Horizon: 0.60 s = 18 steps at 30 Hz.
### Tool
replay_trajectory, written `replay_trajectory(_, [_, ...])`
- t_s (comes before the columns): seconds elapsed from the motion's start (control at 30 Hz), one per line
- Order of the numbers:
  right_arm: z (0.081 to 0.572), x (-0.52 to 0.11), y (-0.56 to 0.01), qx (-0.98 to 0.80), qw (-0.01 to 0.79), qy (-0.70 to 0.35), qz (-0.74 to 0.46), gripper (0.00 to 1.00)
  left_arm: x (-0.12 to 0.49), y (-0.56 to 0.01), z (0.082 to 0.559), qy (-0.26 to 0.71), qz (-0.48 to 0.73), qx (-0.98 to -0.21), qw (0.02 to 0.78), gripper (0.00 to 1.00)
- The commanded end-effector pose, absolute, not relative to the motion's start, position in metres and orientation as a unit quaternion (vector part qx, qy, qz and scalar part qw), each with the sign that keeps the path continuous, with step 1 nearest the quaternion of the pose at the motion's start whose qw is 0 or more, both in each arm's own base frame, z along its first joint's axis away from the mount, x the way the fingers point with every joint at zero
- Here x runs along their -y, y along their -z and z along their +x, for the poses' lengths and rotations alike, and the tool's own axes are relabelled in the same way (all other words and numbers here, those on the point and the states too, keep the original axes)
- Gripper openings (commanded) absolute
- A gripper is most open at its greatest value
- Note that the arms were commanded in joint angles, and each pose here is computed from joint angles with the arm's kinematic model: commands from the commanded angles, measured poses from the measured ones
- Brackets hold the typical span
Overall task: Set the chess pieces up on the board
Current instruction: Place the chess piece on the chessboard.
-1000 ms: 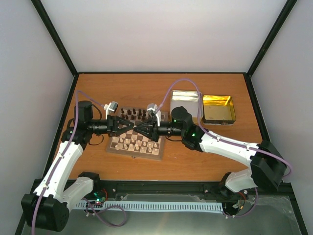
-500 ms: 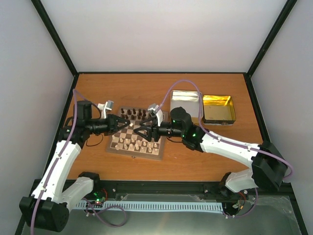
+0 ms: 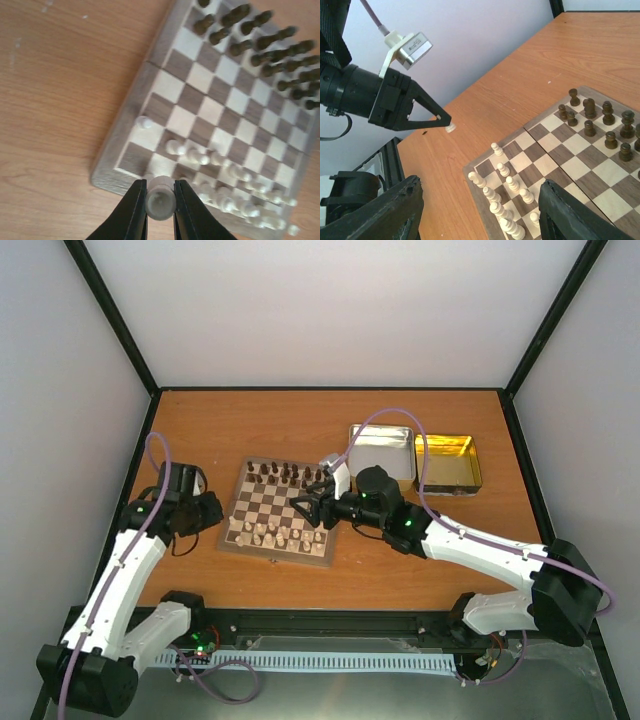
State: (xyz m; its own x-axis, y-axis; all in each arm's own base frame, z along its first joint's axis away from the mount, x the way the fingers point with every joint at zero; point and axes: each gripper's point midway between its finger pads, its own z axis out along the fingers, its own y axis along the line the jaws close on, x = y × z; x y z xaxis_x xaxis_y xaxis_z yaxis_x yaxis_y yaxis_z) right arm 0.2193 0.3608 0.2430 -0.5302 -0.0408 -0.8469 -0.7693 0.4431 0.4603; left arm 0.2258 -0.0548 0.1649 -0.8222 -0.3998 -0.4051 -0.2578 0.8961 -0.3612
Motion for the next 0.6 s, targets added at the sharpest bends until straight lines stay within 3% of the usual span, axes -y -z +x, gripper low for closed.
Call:
replay_trajectory(0.0, [0.228,-0.354,-0.238,-0.761,0.412,-0.436,-0.247,0.63,0.033,-0.144,0.219,0.066,-0.208,-0.948,0.233,0.01])
replay_trajectory(0.57, [0.234,-0.345,-0.232,-0.772,0.421,-0.416,-0.23,0.64,0.053,-0.083,0.236,0.028,-0.246,-0.947,0.207,0.01])
